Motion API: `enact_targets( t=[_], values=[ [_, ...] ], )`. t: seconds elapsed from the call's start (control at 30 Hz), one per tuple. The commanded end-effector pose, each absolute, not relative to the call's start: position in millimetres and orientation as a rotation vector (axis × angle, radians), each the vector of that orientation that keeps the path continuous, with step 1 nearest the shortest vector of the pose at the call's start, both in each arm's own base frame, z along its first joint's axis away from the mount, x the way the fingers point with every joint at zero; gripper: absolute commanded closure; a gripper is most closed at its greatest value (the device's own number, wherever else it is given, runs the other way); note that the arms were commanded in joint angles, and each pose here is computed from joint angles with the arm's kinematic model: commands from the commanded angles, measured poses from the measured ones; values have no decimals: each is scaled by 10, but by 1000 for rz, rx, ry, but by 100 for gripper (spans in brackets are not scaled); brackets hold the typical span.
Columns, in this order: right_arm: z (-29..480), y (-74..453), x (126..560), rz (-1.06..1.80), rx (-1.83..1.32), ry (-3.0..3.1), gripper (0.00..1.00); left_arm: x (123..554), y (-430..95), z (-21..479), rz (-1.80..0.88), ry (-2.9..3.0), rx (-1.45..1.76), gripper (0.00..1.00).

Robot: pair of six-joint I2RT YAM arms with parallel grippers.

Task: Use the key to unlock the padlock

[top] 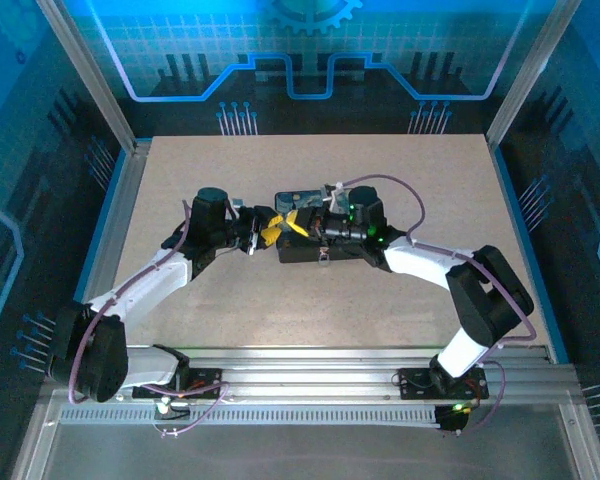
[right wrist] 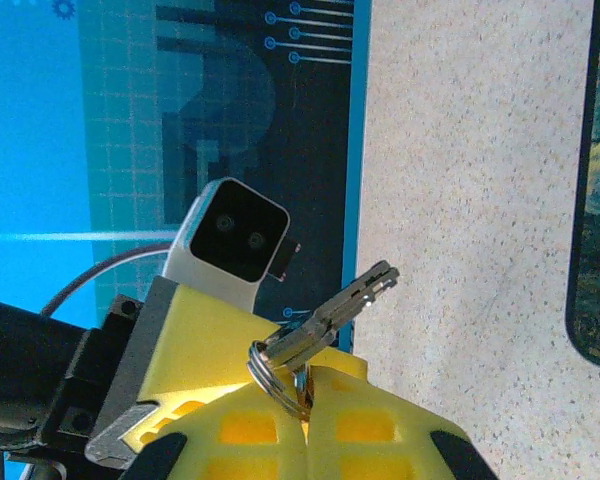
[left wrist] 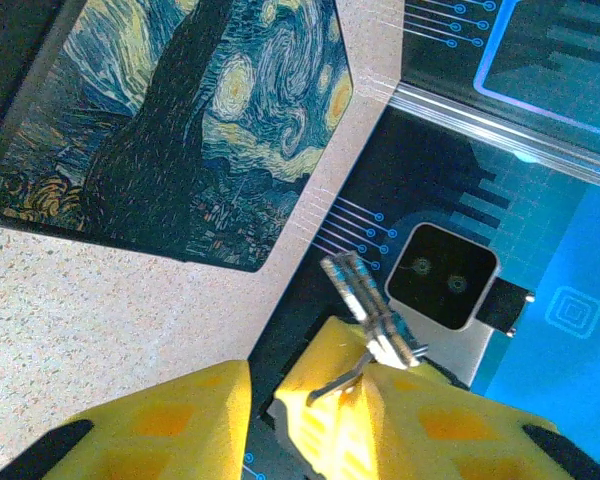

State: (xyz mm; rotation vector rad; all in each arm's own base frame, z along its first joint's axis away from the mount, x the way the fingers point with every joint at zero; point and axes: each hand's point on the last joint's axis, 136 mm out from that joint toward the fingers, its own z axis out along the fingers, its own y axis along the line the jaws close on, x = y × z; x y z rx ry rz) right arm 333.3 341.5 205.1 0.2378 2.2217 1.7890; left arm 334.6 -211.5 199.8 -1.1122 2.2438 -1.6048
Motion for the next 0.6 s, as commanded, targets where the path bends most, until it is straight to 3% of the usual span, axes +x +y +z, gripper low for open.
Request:
enact_targets(
  t=[0.0,0.57],
  values=[
    [2078,3516,3342,1817,230,2198,98,3363,-2136,1998,-1622,2226,-1117,65],
    [2099,3569,3301,1874,238,2187,98,3314,-2080,1950,-1581,2232,-1124,82]
  ],
)
